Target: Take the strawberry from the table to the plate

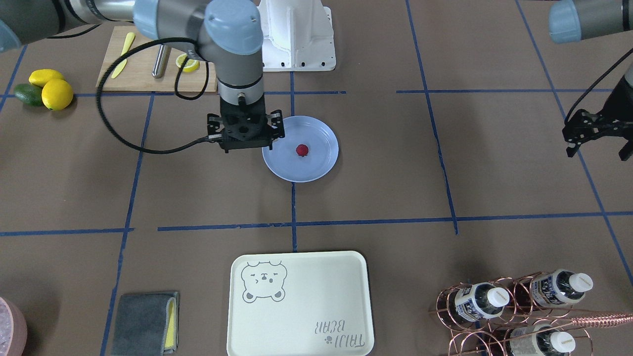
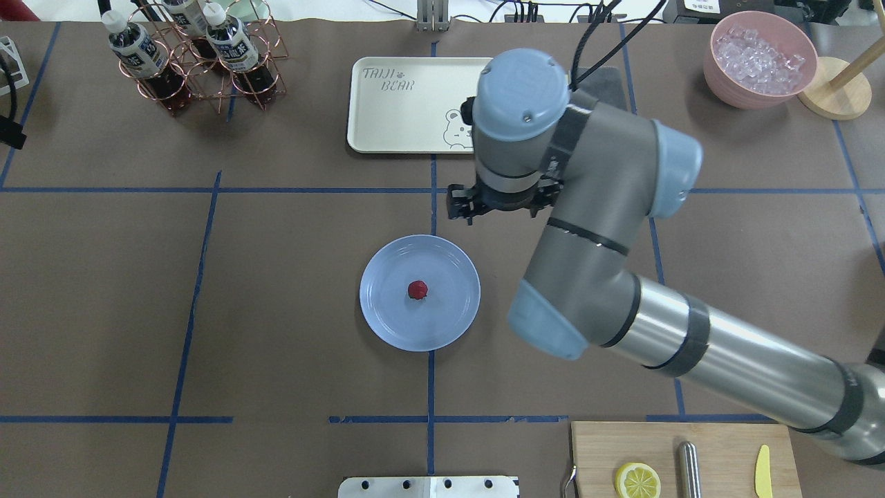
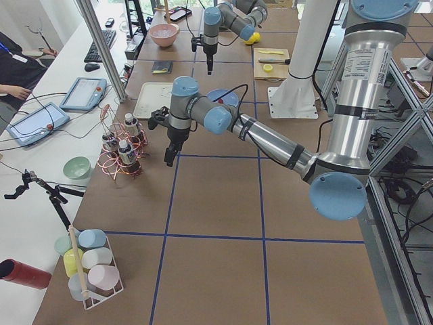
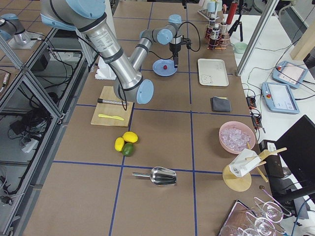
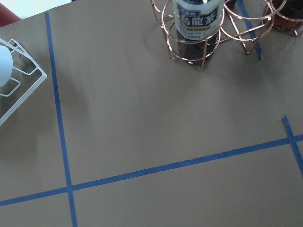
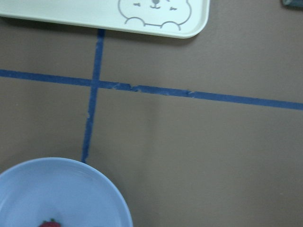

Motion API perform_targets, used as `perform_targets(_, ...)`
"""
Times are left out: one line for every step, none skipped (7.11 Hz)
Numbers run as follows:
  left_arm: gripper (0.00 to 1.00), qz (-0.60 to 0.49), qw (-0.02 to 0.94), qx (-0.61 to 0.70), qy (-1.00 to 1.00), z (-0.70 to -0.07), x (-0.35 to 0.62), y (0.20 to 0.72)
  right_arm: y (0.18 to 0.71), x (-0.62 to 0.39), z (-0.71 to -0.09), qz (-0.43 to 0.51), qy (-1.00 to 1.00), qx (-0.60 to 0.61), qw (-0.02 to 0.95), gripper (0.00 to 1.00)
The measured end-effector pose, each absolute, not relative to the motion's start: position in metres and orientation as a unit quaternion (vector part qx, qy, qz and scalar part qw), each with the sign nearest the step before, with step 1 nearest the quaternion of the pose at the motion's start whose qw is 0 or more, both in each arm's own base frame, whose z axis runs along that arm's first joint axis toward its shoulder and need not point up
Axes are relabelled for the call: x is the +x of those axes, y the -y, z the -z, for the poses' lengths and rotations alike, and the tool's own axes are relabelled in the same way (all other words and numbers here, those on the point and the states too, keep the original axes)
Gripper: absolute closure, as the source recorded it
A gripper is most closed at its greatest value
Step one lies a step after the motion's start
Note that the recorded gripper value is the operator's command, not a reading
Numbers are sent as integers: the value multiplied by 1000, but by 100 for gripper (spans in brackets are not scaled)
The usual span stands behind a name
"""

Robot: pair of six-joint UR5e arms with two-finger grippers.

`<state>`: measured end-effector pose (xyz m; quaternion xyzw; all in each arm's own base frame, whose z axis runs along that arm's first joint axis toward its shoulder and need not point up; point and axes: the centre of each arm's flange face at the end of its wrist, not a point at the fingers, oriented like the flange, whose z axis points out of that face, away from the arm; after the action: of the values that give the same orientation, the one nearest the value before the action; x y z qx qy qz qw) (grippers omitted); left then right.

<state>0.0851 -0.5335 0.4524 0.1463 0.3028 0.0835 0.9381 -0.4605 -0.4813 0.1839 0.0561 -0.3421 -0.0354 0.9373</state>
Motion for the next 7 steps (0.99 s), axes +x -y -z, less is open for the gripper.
perform_targets(0,-102,938,133,-302,-487,46,542,501,-408,-218,55,343,47,937,0)
perform_targets(0,-111,941,118,-297,-519,4,545,517,-345,-260,79,349,39,933,0)
perform_targets(0,-116,943,104,-293,-544,-31,544,529,-281,-304,102,358,30,928,0)
perform_targets(0,-119,943,94,-296,-568,-60,540,534,-205,-362,128,367,24,921,0)
perform_targets(0,-120,940,83,-307,-592,-78,531,527,-134,-424,150,373,20,915,0)
perform_targets(0,-119,938,69,-320,-613,-85,519,512,-74,-476,157,377,19,913,0)
perform_targets(0,-111,934,53,-335,-629,-86,505,490,-26,-519,146,379,11,913,0)
